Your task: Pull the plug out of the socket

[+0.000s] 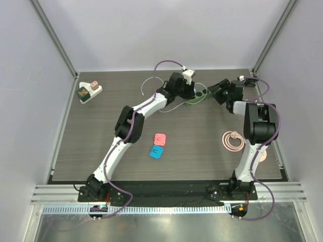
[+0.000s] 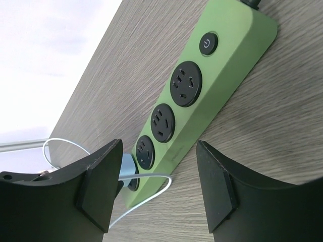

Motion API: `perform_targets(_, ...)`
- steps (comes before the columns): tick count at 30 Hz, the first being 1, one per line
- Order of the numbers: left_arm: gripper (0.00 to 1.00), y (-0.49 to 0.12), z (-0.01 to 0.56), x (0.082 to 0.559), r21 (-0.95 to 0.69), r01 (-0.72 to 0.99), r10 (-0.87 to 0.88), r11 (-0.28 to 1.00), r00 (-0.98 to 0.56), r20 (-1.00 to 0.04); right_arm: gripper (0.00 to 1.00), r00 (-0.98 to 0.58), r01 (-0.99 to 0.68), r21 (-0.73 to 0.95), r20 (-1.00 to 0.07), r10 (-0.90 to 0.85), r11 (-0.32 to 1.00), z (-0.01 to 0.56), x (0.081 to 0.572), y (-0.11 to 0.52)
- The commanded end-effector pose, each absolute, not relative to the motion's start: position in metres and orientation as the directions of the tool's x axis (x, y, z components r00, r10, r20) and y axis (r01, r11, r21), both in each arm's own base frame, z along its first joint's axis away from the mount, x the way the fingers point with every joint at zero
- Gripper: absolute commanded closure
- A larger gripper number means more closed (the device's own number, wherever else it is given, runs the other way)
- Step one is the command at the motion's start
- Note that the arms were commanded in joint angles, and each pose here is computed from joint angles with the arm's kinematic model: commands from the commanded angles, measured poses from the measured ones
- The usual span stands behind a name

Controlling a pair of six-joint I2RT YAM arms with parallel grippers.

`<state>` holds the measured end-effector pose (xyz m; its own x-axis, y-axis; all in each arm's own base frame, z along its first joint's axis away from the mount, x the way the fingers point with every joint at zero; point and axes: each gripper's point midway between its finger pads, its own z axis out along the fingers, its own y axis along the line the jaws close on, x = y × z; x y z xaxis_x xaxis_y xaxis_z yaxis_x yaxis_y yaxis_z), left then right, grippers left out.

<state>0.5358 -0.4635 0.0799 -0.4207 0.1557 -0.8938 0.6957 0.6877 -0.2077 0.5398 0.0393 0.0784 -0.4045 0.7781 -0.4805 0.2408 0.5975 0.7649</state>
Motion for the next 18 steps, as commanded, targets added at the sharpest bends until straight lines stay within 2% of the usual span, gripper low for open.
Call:
perform_targets(1, 0.98, -0.477, 0.125, 0.526, -0.28, 0.756, 0.101, 0.591, -0.414, -0.905, 0.34, -0.396, 0.221, 0.793, -0.459, 0.795, 0.568, 0.089, 0.544, 0.043)
perform_targets(11, 1.0, -0.469, 0.131, 0.531, -0.342, 0.745, 0.063, 0.572, -0.456, -0.888, 0.35, -0.377, 0.307, 0.816, -0.367, 0.85, 0.489, 0.07, 0.535, 0.043)
perform_targets(18, 1.0, -0.467, 0.135, 0.533, -0.382, 0.737, 0.03, 0.558, -0.478, -0.878, 0.35, -0.388, 0.336, 0.81, -0.347, 0.854, 0.482, 0.057, 0.538, 0.051)
